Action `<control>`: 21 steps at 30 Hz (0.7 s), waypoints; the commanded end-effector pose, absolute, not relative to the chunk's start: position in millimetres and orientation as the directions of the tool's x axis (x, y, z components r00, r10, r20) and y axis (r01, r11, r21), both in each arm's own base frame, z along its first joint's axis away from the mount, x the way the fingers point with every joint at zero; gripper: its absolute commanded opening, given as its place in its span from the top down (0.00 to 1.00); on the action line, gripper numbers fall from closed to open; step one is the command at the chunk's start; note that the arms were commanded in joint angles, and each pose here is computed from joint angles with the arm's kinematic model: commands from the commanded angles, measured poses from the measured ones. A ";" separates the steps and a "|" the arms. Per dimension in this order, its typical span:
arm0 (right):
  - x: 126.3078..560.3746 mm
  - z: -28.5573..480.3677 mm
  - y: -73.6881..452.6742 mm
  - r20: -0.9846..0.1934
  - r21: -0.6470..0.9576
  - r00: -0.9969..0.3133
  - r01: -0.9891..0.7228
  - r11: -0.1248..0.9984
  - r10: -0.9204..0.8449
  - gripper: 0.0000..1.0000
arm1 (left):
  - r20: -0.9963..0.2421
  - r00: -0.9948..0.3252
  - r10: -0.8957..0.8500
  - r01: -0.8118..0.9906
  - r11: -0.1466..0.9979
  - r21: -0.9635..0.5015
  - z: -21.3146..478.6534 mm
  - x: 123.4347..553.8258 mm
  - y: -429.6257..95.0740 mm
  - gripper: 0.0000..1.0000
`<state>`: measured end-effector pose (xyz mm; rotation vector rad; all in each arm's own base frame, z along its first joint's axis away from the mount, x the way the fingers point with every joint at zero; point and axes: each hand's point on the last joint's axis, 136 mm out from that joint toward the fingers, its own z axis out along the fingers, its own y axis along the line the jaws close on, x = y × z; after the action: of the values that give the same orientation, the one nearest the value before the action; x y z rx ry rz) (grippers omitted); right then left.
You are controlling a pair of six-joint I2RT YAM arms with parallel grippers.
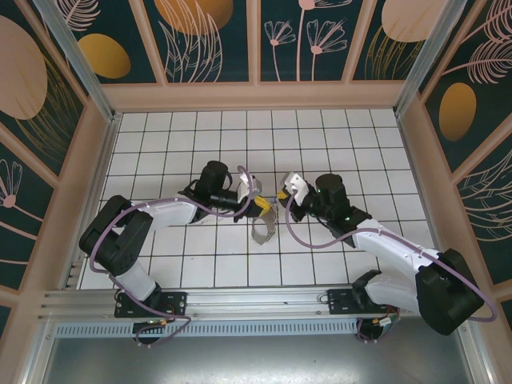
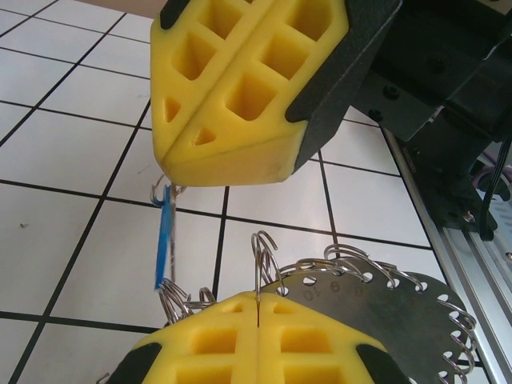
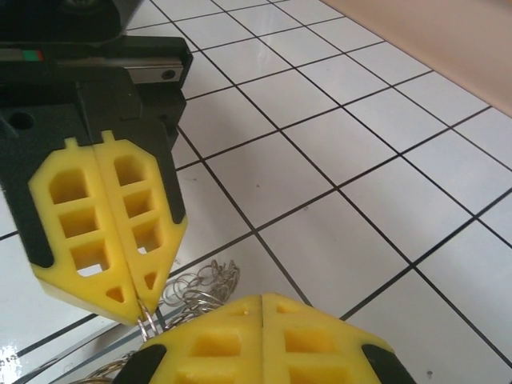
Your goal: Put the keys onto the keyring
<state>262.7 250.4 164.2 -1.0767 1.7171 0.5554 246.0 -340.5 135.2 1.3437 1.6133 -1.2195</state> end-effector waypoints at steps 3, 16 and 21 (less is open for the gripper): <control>252.0 156.2 251.4 -0.900 -0.119 -0.093 -0.887 0.446 -0.426 1.00 | -0.942 -0.189 0.277 0.980 -0.008 -0.199 146.3 243.9 -342.8 1.00; 237.5 175.6 232.5 -0.921 -0.051 -0.104 -0.923 0.381 -0.375 1.00 | -0.952 -0.158 0.261 0.986 -0.014 -0.167 157.3 242.9 -342.4 1.00; 288.5 147.3 190.6 -0.842 0.080 -0.437 -0.682 0.727 -0.317 1.00 | -0.952 -0.155 0.264 0.987 -0.010 -0.163 156.2 242.5 -341.3 1.00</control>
<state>262.9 216.1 160.5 -1.0004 1.8390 0.6062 246.0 -340.5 138.6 1.3366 1.5975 -1.2173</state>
